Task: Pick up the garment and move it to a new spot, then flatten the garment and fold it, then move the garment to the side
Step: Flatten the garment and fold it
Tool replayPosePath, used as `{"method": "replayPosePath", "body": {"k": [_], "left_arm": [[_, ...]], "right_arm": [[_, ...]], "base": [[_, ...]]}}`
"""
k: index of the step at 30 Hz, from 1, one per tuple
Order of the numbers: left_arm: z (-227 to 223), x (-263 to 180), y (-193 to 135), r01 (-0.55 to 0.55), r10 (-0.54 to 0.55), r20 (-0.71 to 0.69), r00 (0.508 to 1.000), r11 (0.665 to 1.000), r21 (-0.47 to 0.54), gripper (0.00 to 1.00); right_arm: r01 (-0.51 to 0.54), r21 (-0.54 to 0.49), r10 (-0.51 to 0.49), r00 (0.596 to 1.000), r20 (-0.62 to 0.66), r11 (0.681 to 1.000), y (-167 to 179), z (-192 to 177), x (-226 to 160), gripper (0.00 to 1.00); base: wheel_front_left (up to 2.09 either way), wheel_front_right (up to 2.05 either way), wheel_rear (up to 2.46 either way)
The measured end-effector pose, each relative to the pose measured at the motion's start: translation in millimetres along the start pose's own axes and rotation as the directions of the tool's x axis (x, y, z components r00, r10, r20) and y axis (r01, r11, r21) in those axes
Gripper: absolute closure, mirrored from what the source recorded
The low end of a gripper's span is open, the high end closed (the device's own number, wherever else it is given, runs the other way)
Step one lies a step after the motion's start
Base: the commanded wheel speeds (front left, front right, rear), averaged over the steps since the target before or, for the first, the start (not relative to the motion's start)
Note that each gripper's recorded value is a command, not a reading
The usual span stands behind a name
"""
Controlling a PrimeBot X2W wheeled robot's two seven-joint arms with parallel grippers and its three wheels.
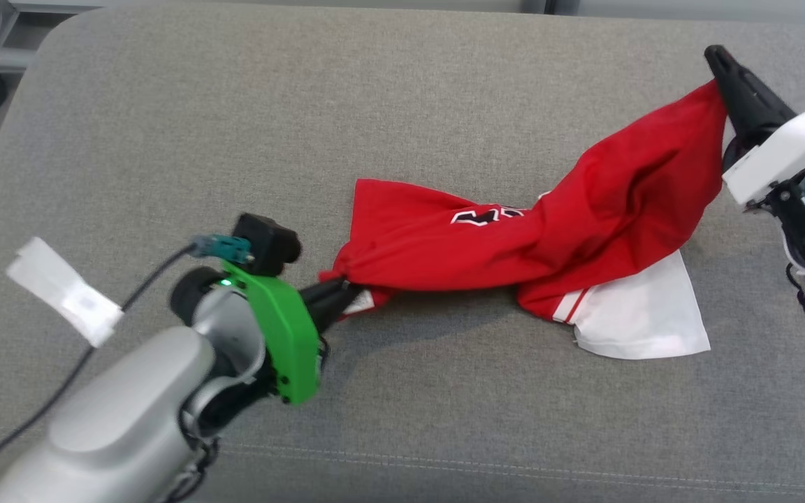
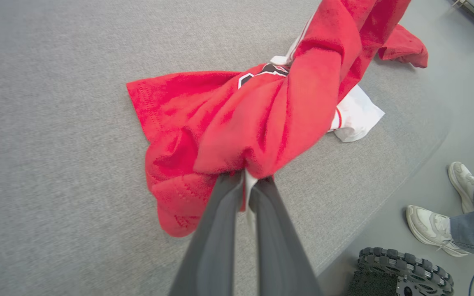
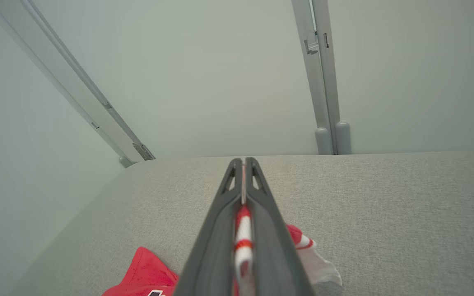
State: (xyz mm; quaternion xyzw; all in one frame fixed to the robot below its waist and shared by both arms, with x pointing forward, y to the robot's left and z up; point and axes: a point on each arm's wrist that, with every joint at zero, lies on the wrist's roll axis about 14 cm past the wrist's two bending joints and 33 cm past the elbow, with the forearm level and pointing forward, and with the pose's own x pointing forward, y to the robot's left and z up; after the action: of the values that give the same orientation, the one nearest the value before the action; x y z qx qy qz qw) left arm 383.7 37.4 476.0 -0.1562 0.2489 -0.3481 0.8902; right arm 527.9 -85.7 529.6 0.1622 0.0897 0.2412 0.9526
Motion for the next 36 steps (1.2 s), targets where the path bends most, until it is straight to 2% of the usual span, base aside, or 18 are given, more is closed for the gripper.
{"method": "replayPosePath", "body": {"k": [3, 6, 8, 12, 14, 18, 22, 26, 28, 29, 30, 36], "left_arm": [[22, -28, 31, -0.102, 0.101, 0.018, 0.995, 0.991, 0.09, 1.0], [35, -52, 55, -0.191, 0.187, 0.043, 0.981, 0.976, 0.107, 1.0], [35, -63, 66, -0.228, 0.224, 0.052, 0.973, 0.971, 0.075, 1.0], [17, -72, 78, -0.268, 0.268, 0.03, 0.963, 0.963, -0.016, 1.0], [12, -73, 80, -0.271, 0.273, 0.031, 0.961, 0.961, -0.056, 1.0], [1, -66, 74, -0.238, 0.241, 0.009, 0.971, 0.965, -0.109, 1.0], [-7, -57, 67, -0.206, 0.208, -0.005, 0.978, 0.969, -0.138, 1.0], [-12, -50, 60, -0.173, 0.174, -0.007, 0.985, 0.971, -0.165, 1.0], [-13, -47, 57, -0.159, 0.16, -0.009, 0.987, 0.973, -0.169, 1.0], [-13, -46, 54, -0.151, 0.152, -0.009, 0.988, 0.974, -0.171, 1.0], [-13, -46, 51, -0.143, 0.143, -0.009, 0.99, 0.975, -0.172, 1.0], [-13, -50, 43, -0.129, 0.132, 0.005, 0.991, 0.976, -0.177, 1.0]], "right_arm": [[-0.078, -0.005, 0.078, 0.997, -0.006, 0.997, 31, -8, -9, 1.0], [-0.124, 0.038, 0.126, 0.99, -0.059, 0.992, 52, -38, -27, 1.0], [-0.105, 0.087, 0.116, 0.983, -0.14, 0.991, 52, -74, -47, 1.0], [0.007, 0.212, 0.057, 0.954, -0.293, 0.977, 47, -140, -96, 1.0], [0.05, 0.271, 0.045, 0.942, -0.333, 0.961, 51, -160, -113, 1.0], [0.112, 0.291, 0.012, 0.92, -0.392, 0.95, 46, -182, -139, 1.0], [0.095, 0.3, 0.05, 0.896, -0.441, 0.949, 54, -198, -160, 1.0], [0.108, 0.271, 0.034, 0.882, -0.47, 0.957, 45, -203, -170, 1.0], [0.098, 0.25, 0.03, 0.885, -0.464, 0.963, 41, -199, -170, 0.55], [0.091, 0.241, 0.031, 0.888, -0.459, 0.966, 40, -196, -169, 0.07], [0.084, 0.233, 0.032, 0.891, -0.453, 0.969, 39, -193, -168, 0.0], [0.003, 0.16, 0.069, 0.895, -0.44, 0.987, 40, -174, -164, 0.0]], "base": [[0.0, 0.0, 0.0], [0.0, 0.0, 0.0], [0.0, 0.0, 0.0], [0.0, 0.0, 0.0], [0.0, 0.0, 0.0], [0.0, 0.0, 0.0], [0.0, 0.0, 0.0], [0.0, 0.0, 0.0], [0.0, 0.0, 0.0], [0.0, 0.0, 0.0], [0.0, 0.0, 0.0], [0.0, 0.0, 0.0]]}}
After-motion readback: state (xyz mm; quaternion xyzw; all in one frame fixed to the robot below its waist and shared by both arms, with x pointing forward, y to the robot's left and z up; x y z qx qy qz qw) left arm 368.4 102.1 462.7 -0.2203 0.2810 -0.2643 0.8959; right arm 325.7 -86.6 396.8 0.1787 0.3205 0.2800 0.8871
